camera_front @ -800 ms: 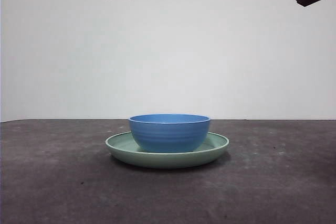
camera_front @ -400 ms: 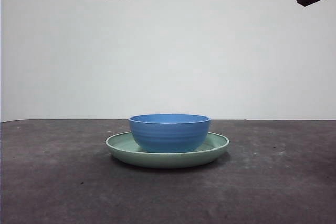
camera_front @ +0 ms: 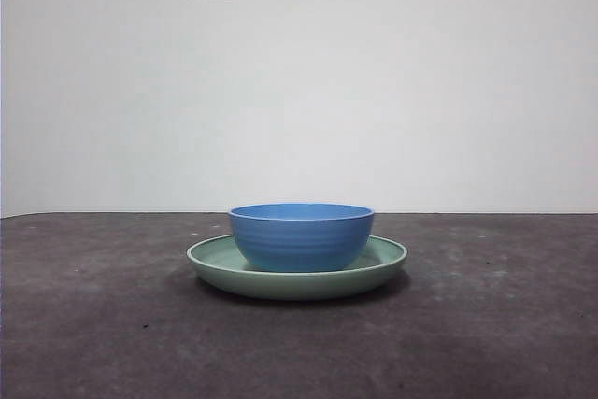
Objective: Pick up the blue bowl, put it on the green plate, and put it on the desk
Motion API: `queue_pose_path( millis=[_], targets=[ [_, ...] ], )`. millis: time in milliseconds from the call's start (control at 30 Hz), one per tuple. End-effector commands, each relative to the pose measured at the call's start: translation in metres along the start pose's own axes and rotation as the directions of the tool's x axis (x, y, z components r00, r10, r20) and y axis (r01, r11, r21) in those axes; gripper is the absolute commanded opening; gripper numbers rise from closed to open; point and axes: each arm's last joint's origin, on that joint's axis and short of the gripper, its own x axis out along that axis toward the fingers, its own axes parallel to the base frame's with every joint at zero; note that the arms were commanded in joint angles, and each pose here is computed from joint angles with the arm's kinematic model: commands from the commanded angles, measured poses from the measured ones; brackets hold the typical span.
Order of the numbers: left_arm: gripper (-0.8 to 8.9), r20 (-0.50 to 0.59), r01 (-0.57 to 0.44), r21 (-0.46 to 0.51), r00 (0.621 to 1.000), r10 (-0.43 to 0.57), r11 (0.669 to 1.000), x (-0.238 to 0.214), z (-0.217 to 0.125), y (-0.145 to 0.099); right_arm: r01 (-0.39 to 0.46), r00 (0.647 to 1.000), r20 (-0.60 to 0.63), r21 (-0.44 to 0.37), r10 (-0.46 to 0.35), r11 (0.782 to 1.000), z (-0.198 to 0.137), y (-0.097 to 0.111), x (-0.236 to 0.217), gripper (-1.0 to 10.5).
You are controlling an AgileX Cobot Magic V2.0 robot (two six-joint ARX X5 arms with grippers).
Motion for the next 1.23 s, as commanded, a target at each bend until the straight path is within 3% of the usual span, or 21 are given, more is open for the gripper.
queue_pose_path(
  millis=[33,200,400,733,1233],
  targets=[
    [0.09,-0.025,-0.002,-0.004,1.000,0.002,1.000,0.002,-0.007,0.000,0.108,0.990,0.095,-0.008,-0.107,0.994,-0.019,-0.009,-0.003,0.1],
    [0.09,-0.025,-0.002,-0.004,1.000,0.002,1.000,0.002,-0.007,0.000,0.282,0.945,0.171,0.012,-0.279,0.959,-0.061,-0.020,-0.003,0.1],
    [0.09,-0.026,-0.002,-0.004,1.000,0.002,1.000,0.002,-0.007,0.000,0.344,0.924,0.167,0.029,-0.343,0.939,-0.101,-0.026,0.003,0.1],
    [0.09,-0.025,-0.002,-0.004,1.000,0.002,1.000,0.002,-0.007,0.000,0.335,0.932,0.095,0.145,-0.350,0.931,-0.143,-0.031,0.013,0.1],
    [0.09,-0.025,-0.002,-0.004,1.000,0.002,1.000,0.002,-0.007,0.000,0.337,0.933,0.078,0.144,-0.350,0.930,-0.144,-0.031,0.013,0.1]
  ],
)
